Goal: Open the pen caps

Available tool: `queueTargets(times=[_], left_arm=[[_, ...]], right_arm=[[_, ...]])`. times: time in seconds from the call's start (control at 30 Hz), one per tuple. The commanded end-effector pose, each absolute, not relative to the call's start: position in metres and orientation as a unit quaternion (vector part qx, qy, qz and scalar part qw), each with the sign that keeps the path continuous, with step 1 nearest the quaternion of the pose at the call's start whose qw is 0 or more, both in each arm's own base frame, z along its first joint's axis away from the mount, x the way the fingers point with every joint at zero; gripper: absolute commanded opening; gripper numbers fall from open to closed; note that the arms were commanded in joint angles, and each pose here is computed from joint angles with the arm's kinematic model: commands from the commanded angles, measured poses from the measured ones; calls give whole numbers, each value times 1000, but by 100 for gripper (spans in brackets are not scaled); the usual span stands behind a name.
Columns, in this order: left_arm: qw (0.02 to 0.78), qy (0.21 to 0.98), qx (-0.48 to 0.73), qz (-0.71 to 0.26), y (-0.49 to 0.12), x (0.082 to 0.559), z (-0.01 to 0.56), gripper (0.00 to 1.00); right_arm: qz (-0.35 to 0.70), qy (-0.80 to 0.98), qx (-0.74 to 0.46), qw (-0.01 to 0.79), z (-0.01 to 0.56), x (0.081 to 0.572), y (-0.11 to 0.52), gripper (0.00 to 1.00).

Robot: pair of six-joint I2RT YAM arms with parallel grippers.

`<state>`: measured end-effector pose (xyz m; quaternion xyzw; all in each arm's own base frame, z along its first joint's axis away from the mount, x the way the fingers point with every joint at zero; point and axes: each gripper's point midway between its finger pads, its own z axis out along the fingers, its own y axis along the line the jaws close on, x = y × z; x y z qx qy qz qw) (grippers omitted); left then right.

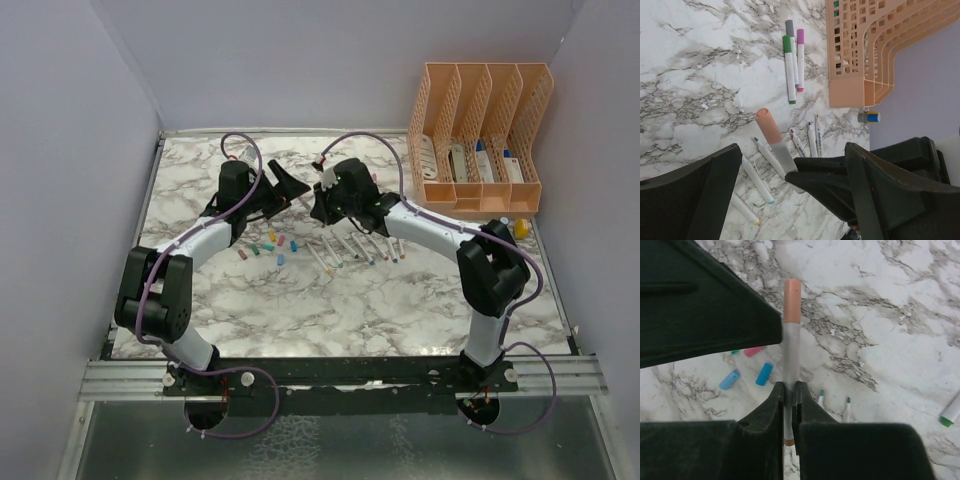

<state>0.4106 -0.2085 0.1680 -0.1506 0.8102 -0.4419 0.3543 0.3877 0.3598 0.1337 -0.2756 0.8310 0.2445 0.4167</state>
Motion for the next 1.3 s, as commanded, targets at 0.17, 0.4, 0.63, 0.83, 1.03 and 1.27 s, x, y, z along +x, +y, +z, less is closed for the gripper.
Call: queueTargets(times=[0.17,0.4,0.63,0.83,1.03,1.27], left_arm=[[358,804,-146,-452,-213,412,170,80],[359,802,-148,-454,-213,411,170,60],[358,799,-146,-460,-215,409,172,38],[356,800,-143,-462,-214,404,170,7],[355,799,-139,-466,-215,402,171,0],[358,793,-127,-476,-220,400,181,0]], right_arm=[[299,787,-314,438,176,357,385,1],[304,782,-321,440,179,348,386,1],[305,780,-318,444,181,348,385,1],[308,779,-316,446,182,348,386,1],[305,781,-310,449,185,350,385,33],[306,787,-305,441,179,352,387,59]])
